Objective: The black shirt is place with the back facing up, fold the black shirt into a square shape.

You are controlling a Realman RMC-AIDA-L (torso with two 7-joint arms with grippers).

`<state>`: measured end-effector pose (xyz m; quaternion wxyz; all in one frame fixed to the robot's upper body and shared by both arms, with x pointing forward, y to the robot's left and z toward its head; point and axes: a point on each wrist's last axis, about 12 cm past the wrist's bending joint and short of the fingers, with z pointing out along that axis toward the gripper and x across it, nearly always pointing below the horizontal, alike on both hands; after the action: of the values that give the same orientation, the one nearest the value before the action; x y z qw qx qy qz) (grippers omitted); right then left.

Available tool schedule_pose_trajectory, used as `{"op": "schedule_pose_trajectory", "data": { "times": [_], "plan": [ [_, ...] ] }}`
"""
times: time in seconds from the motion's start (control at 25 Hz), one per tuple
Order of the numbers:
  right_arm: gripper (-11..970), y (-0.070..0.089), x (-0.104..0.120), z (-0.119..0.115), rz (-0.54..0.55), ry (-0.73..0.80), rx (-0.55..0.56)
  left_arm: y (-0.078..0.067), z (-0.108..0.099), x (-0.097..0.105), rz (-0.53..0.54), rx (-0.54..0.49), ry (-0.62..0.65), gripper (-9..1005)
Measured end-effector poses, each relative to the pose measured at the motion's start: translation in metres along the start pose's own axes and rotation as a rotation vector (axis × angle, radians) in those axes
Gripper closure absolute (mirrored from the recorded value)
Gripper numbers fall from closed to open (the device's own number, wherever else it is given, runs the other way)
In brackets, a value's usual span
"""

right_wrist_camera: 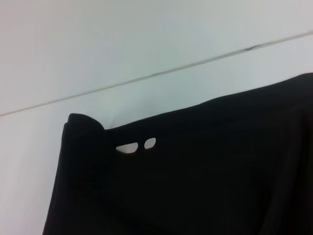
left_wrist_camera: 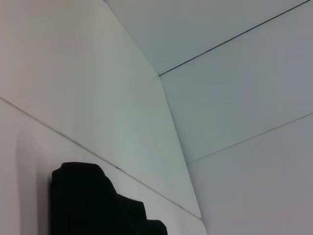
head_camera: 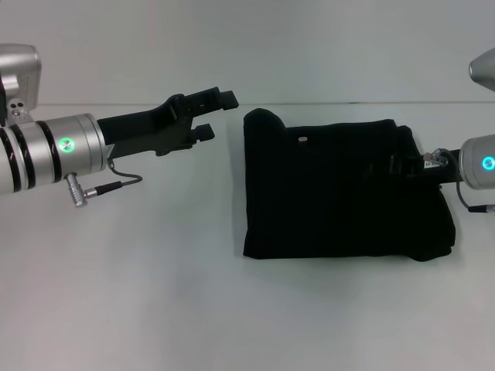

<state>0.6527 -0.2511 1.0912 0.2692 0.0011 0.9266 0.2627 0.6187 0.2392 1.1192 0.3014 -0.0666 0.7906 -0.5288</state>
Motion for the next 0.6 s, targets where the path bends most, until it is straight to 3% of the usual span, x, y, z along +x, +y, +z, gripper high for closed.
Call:
{"op": "schedule_pose_trajectory", "data": {
  "times": [0.2,0.6],
  "plan": [
    [695,-0.0019,-0.0017,-0.0010,0.004,-0.009,0.008,0.0001,0.0000,-0.0002,0.007,-0.001,-0.002,104],
    [883,0.0019,-0.0095,-0.0015,-0.024,-0.023,0.020,-0.0005,0.0000,-0.0011,0.007,0.005,-0.010,104]
  ]
}}
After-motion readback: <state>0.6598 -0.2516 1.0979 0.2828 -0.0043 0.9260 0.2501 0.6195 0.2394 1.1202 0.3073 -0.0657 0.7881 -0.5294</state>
